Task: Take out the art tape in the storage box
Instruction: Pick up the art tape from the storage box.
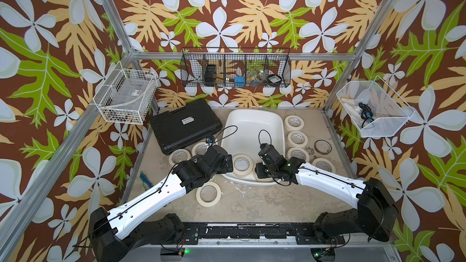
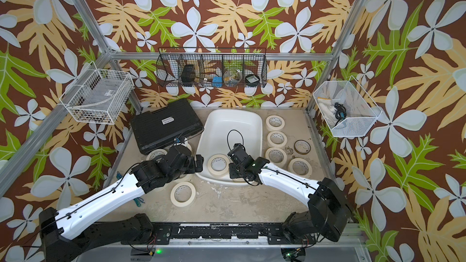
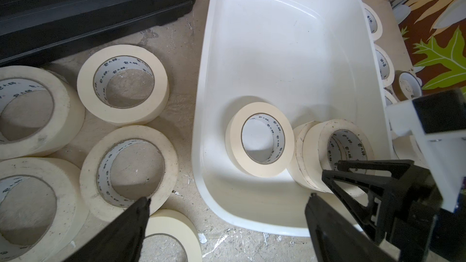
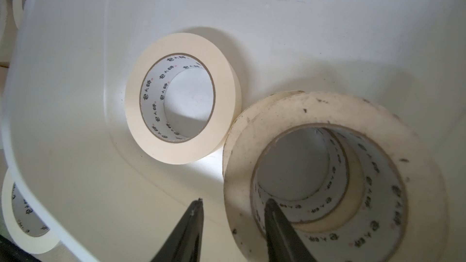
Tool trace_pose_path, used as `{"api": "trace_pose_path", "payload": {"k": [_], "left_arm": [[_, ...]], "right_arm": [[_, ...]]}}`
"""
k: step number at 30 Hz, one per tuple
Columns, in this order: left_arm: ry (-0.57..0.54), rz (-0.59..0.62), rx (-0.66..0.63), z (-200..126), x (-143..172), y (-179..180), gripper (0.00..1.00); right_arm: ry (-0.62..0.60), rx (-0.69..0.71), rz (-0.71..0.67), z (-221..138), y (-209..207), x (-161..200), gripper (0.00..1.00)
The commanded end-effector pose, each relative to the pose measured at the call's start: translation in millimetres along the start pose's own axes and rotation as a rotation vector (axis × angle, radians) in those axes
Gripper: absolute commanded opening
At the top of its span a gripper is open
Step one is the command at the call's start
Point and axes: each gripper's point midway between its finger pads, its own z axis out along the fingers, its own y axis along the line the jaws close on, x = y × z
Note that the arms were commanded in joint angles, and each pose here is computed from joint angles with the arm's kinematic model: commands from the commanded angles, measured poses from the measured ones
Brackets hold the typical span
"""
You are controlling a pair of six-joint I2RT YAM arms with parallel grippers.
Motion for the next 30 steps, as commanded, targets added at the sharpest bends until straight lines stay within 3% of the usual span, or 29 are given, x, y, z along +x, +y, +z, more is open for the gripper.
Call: {"api": "trace_pose_path", "payload": {"k": [1,19,25,30], "left_arm": [[-0.018,0.008,0.030,-1.5,-6.0,-7.2,1.00],[-0.018,-0.003,0.056,-6.4,3.0,-0.5,1.00],[-0.013,-0.011,0.045,-8.1,4.4,2.8,0.98],[-0.027,-0.019,0.053,-12.1,3.3,4.9,0.98]], "right_arm": [[-0.019,0.055,0.013,4.0,-4.4,-4.5,0.44],[0.003,0.098,-0.022,25.0,-0.8,-1.1,0.41],[0.006,0.106,-0.048,23.3,0.8,-5.7,0.20],[-0.037,0.111,-0.070,2.9,4.9,-23.8,0.12]]}}
